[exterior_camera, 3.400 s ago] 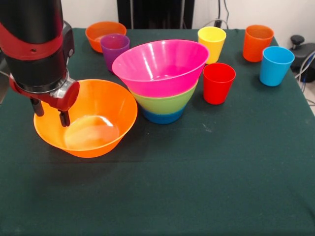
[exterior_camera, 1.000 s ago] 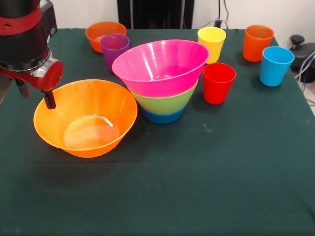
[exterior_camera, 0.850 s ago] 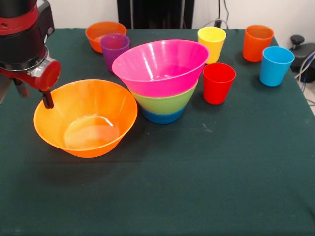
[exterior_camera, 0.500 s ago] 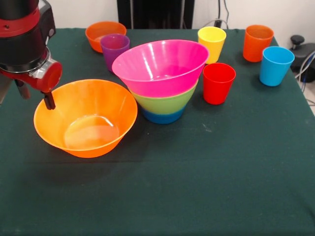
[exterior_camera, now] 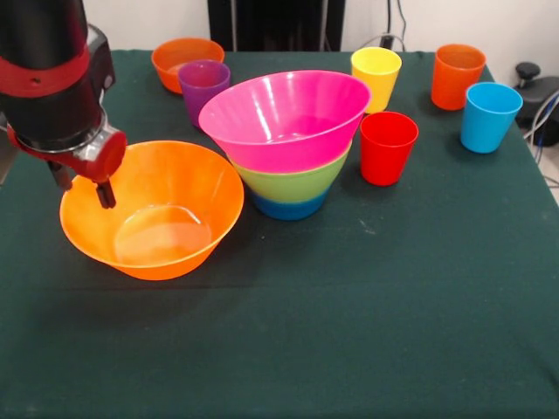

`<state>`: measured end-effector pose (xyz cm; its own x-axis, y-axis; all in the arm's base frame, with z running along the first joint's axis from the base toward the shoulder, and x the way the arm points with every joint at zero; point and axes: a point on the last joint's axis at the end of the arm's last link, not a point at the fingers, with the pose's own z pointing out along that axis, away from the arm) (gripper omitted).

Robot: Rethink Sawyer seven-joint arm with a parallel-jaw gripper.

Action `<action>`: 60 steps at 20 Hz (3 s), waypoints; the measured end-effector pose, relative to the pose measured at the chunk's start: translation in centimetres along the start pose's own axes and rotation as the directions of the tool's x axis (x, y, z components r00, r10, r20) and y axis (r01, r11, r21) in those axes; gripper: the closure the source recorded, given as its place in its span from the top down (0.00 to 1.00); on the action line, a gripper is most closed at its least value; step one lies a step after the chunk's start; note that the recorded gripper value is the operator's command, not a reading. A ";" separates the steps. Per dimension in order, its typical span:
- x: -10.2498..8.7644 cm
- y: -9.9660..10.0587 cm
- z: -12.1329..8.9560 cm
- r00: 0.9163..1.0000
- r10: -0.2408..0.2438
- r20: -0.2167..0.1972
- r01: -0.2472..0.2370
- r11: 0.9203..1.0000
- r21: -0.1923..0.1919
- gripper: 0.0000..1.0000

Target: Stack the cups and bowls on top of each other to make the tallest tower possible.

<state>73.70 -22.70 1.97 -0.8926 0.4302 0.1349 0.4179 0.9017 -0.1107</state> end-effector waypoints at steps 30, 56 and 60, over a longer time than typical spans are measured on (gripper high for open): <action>1.1 -1.8 3.7 0.999 0.043 -0.009 -0.044 0.993 -0.109 1.00; 5.8 -3.4 -3.0 0.999 0.030 -0.044 -0.034 0.995 -0.095 1.00; 6.1 -4.6 -2.0 0.999 0.031 -0.041 -0.035 0.996 -0.081 1.00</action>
<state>66.71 -24.19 5.29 -0.8713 0.4596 0.1720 0.4608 0.8868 -0.0353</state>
